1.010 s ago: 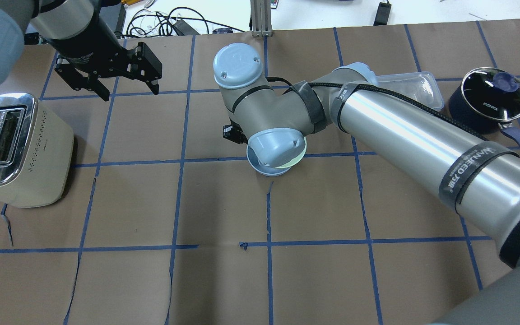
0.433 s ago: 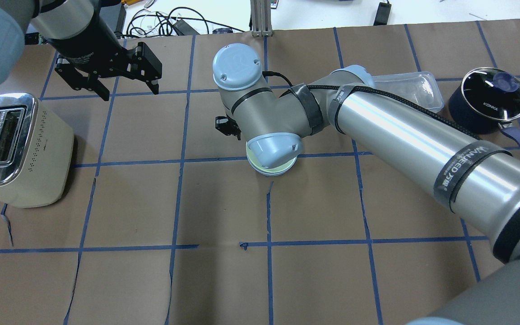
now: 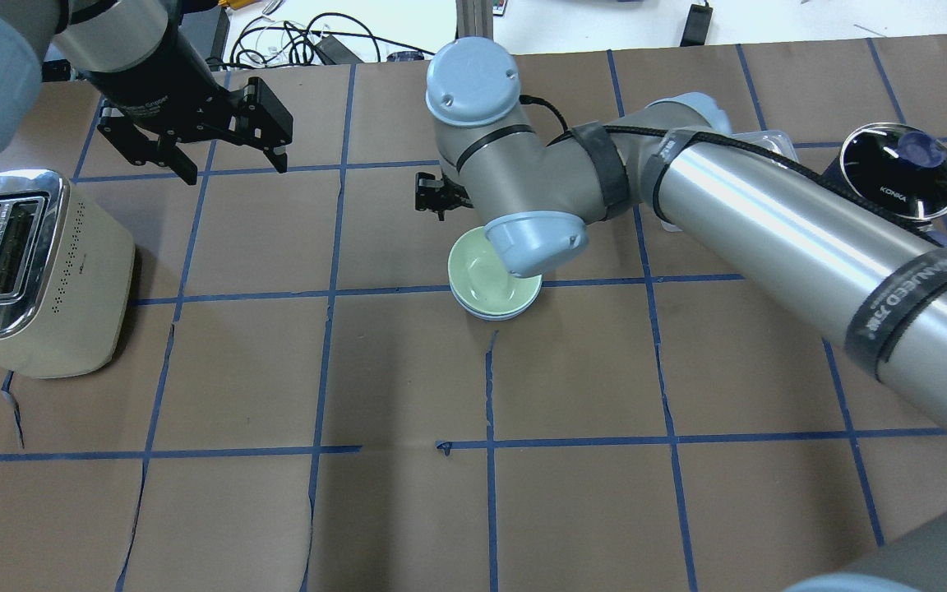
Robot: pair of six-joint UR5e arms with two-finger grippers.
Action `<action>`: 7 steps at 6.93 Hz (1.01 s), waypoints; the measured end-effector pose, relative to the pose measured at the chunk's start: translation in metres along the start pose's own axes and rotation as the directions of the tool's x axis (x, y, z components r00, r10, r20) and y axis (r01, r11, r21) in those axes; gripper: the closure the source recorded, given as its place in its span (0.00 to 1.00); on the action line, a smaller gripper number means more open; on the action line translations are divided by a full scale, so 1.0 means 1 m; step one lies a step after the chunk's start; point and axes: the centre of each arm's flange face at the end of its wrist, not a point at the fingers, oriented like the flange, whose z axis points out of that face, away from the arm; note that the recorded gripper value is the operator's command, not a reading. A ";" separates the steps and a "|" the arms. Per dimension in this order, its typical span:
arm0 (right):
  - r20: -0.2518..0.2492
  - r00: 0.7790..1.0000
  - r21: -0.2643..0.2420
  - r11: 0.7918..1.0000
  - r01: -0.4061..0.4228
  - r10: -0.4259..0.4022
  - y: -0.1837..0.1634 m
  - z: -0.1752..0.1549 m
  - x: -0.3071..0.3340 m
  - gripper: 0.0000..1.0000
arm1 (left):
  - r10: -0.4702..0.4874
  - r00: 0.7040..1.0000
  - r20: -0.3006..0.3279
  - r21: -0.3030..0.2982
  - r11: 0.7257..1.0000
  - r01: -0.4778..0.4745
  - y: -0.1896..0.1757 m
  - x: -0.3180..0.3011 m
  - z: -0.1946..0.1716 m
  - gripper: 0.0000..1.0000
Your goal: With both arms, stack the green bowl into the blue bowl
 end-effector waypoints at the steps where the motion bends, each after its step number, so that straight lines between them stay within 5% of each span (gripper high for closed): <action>1: -0.002 0.999 -0.034 0.999 -0.039 0.039 -0.012 -0.022 0.036 0.00 | 0.000 1.000 0.000 0.001 1.000 0.000 0.000 0.000 -0.001 0.00; 4: -0.018 0.990 -0.131 0.981 -0.142 0.141 -0.015 -0.080 0.116 0.00 | -0.002 1.000 0.001 0.000 1.000 0.003 -0.001 0.000 0.000 0.00; 7: -0.032 0.999 -0.211 0.976 -0.043 0.037 0.011 -0.134 0.150 0.00 | -0.007 1.000 0.001 0.001 1.000 0.007 -0.001 -0.003 0.000 0.00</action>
